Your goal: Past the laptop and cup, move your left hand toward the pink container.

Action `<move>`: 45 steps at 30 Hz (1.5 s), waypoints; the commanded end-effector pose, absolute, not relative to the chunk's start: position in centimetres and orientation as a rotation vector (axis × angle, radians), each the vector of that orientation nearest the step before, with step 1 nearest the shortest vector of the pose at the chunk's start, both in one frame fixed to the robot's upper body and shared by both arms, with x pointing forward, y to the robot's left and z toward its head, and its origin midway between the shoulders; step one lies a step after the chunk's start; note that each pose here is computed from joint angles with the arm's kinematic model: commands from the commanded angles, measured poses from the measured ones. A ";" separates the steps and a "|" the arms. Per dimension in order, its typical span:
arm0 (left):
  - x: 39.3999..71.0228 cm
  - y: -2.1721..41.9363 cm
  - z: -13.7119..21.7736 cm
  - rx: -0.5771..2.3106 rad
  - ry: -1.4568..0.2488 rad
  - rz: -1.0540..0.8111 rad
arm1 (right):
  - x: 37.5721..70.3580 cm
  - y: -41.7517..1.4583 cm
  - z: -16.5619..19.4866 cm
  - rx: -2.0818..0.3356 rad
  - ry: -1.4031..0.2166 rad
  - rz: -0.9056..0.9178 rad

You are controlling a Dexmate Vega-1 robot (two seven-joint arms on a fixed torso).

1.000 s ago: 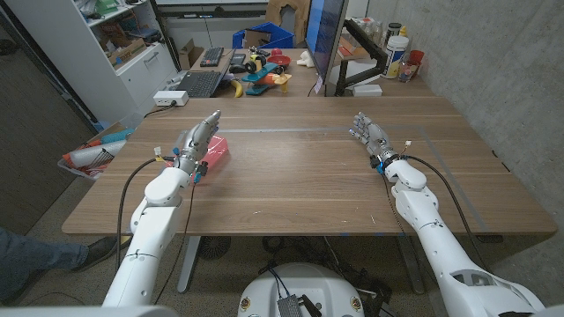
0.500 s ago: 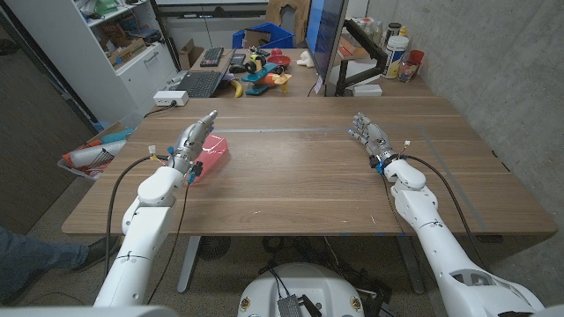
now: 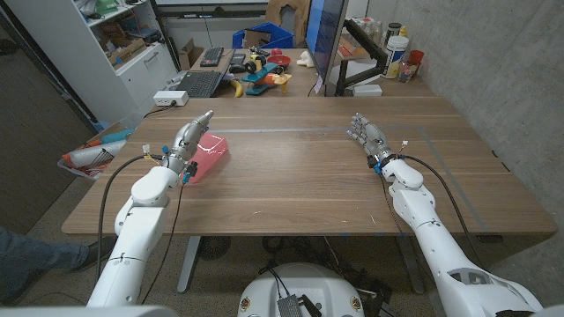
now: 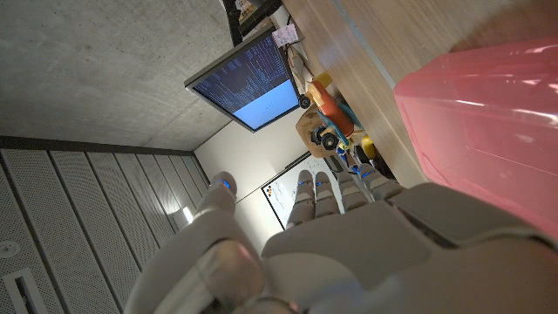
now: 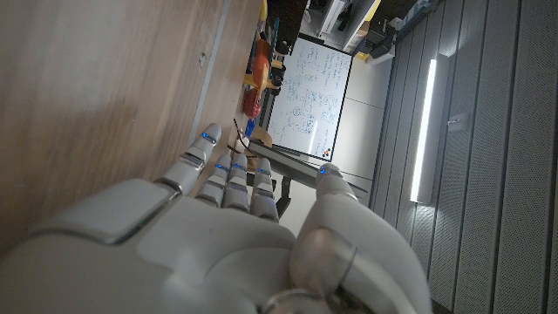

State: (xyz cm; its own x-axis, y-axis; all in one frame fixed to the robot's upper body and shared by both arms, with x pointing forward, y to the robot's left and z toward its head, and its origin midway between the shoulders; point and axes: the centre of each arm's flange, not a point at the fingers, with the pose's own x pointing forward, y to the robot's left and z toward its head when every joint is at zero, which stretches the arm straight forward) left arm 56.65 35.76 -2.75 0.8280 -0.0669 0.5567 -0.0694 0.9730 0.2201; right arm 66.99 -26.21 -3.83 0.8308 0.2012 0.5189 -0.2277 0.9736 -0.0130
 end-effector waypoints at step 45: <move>54.1 39.0 -2.4 0.445 -0.512 0.201 | 67.8 -25.7 -3.7 0.046 -0.522 0.228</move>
